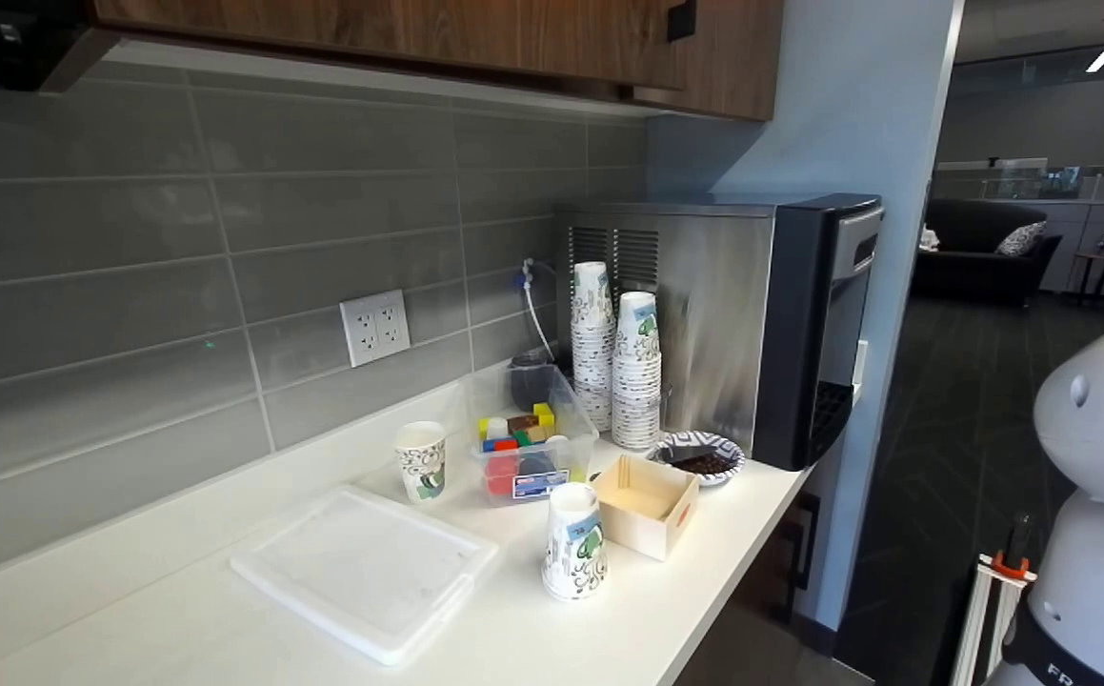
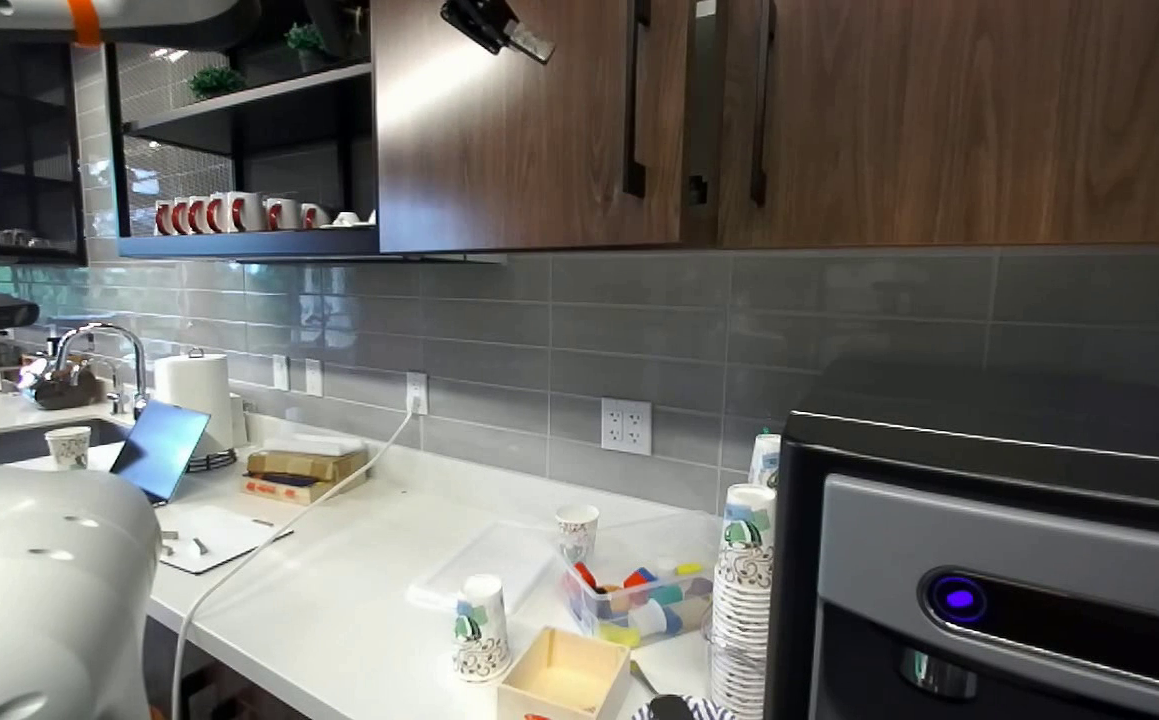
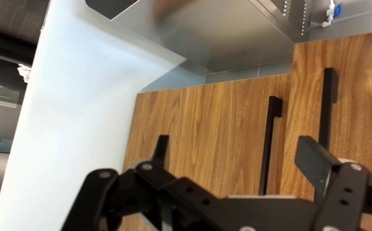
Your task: Open the top left cabinet door
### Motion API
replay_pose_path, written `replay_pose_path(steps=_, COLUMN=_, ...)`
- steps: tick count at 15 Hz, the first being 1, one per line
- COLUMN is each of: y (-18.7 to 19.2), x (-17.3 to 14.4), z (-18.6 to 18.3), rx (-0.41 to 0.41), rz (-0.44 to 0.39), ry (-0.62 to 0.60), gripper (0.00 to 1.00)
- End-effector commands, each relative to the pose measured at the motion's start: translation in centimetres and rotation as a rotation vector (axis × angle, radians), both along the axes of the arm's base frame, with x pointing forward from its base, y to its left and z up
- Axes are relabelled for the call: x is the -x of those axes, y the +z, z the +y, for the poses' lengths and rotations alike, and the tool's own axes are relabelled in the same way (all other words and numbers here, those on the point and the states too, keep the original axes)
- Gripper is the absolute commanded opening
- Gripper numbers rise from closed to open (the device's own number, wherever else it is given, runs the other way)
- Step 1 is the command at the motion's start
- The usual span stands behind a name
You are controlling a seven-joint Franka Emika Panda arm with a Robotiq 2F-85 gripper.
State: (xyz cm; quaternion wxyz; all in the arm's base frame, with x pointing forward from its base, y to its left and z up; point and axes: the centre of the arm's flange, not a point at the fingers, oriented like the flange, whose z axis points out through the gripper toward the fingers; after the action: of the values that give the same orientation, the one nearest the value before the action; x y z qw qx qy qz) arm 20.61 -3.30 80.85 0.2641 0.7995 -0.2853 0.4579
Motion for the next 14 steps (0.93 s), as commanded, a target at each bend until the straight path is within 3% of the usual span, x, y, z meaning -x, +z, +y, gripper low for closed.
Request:
replay_pose_path(steps=1, y=-0.6, x=2.1, z=-0.1, rx=-0.008, rz=0.012, ry=-0.024, gripper=1.00)
replay_pose_path(steps=7, y=0.0, x=2.3, z=-1.2, rx=-0.053, rz=0.042, ry=0.027, gripper=1.00)
replay_pose_path(steps=11, y=0.2, x=1.2, z=-1.7, rx=-0.049, rz=0.088, ry=0.144, gripper=1.00)
replay_pose_path(steps=14, y=0.1, x=0.0, z=-2.3, rx=-0.092, rz=0.138, ry=0.254, gripper=1.00)
